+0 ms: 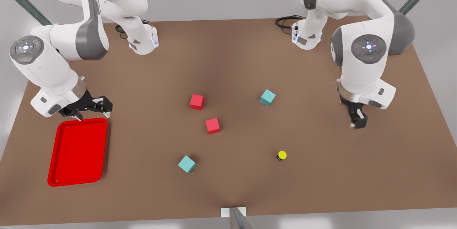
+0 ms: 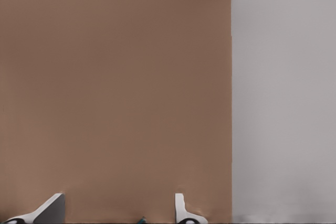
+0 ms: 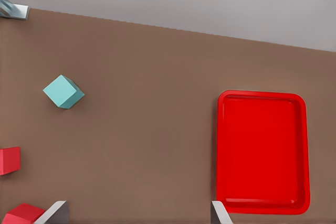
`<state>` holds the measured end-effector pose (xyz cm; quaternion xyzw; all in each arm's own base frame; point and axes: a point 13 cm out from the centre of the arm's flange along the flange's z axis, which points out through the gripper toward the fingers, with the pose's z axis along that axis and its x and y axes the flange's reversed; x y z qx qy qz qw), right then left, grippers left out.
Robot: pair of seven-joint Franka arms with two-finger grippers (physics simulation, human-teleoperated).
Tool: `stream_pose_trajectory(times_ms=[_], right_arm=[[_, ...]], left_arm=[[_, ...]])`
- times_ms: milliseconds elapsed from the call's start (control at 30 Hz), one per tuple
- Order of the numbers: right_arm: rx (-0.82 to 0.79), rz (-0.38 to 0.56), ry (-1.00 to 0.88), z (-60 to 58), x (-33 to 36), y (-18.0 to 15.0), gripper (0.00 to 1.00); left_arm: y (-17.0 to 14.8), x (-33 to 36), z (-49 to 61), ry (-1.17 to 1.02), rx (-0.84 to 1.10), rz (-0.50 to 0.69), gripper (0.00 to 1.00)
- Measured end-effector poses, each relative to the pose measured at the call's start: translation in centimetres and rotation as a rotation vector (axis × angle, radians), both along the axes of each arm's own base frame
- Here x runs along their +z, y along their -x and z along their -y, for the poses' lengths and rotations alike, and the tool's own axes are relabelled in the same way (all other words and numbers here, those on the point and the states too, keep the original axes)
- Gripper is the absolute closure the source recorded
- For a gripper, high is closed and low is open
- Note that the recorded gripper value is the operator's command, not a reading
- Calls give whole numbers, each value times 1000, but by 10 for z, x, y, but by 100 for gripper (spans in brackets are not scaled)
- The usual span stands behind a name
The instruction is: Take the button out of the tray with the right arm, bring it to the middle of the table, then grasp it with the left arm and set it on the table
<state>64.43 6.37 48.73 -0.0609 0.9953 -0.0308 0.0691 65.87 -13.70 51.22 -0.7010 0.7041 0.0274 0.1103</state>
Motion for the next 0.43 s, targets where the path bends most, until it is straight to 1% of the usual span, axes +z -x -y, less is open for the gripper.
stream_pose_trajectory(times_ms=[33,67,100,133,167,233,300,433], right_arm=[[0,0,0,0,0,0,0],[0,0,0,0,0,0,0],[0,0,0,0,0,0,0],[0,0,0,0,0,0,0],[-1,0,0,0,0,0,0],[-1,-1,0,1,-1,0,0],[-1,-3,-1,0,-1,0,0],[-3,-5,-3,0,-3,0,0]], left_arm=[[26,0,18,111,-181,-93,0],[59,0,21,159,-319,-159,0],[89,-14,18,166,-429,-220,0],[107,-31,13,155,-518,-265,0],[114,-51,12,140,-599,-305,0],[116,-80,14,121,-755,-364,0],[114,-85,14,108,-893,-381,0],[112,-75,8,88,-1120,-380,0]])
